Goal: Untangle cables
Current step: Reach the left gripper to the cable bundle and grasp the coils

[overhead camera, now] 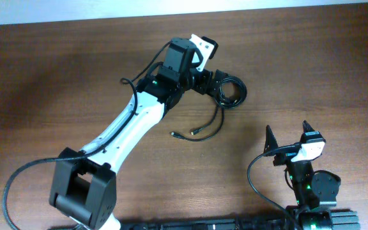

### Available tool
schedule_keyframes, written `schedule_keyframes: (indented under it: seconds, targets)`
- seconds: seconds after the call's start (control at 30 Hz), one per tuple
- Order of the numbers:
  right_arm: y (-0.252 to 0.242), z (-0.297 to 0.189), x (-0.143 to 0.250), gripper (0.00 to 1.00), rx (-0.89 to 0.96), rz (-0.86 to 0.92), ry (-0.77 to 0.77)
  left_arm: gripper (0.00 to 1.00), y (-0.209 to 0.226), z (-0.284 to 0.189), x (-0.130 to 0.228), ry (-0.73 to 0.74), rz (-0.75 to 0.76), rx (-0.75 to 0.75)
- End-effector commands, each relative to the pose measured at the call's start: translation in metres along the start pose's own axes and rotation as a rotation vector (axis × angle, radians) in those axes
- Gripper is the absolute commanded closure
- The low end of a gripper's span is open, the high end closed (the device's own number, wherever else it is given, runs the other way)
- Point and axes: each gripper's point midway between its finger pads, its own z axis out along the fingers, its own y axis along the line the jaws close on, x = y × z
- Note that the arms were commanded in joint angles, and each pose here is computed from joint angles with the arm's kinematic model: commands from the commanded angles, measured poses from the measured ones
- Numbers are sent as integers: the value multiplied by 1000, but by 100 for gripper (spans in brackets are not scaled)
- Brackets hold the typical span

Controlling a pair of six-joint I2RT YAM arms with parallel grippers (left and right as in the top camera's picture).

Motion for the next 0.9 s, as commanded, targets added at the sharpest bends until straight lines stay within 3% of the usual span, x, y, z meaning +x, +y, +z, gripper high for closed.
schedule_keyframes:
  seconds: [0.0,0.07,0.17,0.3,0.47,0.63,0.77,0.8,0.83,0.87]
  targets:
    - [1,0,3,1,-4,-4,5,4,-9,20,17,52,-13,68]
    - [1,0,3,1,-4,-4,5,16,0,37,34,97,-147,8]
    - [1,0,3,1,-4,-4,5,32,22,61,65,131,-357,-217]
    - [1,0,3,1,-4,-4,5,51,14,87,95,172,-490,-257]
    - [1,0,3,1,-4,-4,5,56,11,110,118,199,-501,-254]
    - [1,0,3,1,-4,-4,5,66,0,114,116,186,-492,-234]
    - [1,0,3,1,-4,-4,5,70,3,133,154,263,-493,-257]
    - [1,0,3,1,-4,-4,5,75,4,135,160,275,-493,-260]
    - [1,0,3,1,-4,-4,5,95,4,136,163,287,-493,-261]
    - [1,0,3,1,-4,-4,5,100,4,135,165,294,-493,-264]
